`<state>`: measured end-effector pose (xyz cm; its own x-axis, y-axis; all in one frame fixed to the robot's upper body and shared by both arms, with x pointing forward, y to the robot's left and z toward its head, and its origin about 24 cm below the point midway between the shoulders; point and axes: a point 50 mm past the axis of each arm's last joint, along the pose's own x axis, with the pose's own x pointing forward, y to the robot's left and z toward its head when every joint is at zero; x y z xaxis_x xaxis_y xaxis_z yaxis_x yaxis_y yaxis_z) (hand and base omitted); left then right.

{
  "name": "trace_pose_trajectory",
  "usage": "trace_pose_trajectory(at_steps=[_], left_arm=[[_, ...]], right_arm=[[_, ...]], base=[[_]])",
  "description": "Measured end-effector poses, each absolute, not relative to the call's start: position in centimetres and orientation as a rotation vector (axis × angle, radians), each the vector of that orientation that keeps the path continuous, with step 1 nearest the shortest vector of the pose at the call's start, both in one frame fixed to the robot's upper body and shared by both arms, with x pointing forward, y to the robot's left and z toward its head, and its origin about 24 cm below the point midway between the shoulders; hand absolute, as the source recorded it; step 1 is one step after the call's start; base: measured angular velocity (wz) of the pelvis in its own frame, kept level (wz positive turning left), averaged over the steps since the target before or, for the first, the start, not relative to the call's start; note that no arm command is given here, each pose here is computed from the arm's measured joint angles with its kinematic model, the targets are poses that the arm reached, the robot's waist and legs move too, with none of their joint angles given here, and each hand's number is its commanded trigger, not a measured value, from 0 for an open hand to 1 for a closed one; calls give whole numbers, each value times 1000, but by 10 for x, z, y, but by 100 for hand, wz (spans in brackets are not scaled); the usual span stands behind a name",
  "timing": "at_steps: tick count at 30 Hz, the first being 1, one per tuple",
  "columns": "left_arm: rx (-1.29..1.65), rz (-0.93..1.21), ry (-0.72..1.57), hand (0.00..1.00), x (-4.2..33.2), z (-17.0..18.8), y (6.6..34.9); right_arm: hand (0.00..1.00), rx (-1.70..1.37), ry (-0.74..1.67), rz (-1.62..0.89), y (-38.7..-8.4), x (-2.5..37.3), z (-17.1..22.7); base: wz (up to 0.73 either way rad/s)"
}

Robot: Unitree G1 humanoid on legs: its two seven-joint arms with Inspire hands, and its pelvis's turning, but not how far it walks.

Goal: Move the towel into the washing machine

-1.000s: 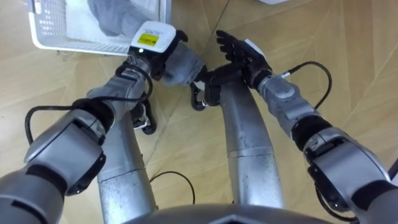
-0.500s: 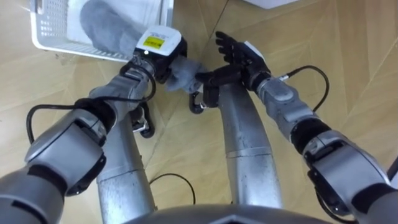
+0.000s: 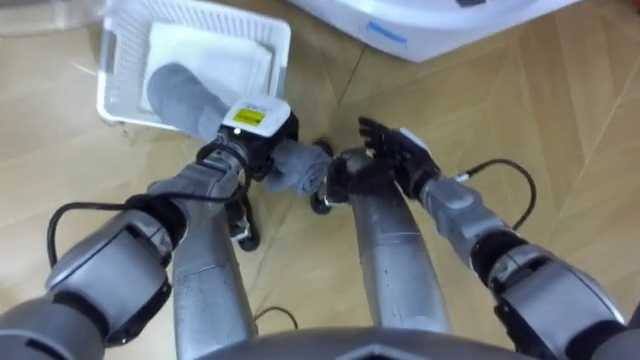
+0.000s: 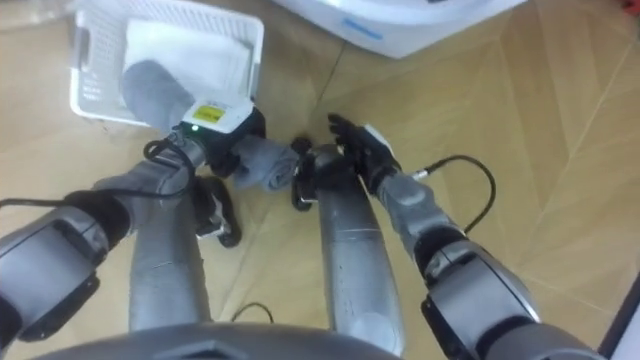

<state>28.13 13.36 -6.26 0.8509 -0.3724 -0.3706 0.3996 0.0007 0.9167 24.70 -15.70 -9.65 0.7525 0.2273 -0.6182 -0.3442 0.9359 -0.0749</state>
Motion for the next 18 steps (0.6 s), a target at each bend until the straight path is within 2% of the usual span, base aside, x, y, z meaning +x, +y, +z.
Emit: trace_pose_trajectory(at_steps=[11,16,18], left_arm=[[1311,-375,-3,100,295,-44,154],[1208,-313,-48,100,301,-34,143],[1068,-271,-21,100,303,-30,133]], right_arm=[[0,-205,629,283,-173,255,-89],[0,-221,609,301,-176,265,-82],[0,-230,605,315,-174,266,-80]], base=[[1],[3],[18]])
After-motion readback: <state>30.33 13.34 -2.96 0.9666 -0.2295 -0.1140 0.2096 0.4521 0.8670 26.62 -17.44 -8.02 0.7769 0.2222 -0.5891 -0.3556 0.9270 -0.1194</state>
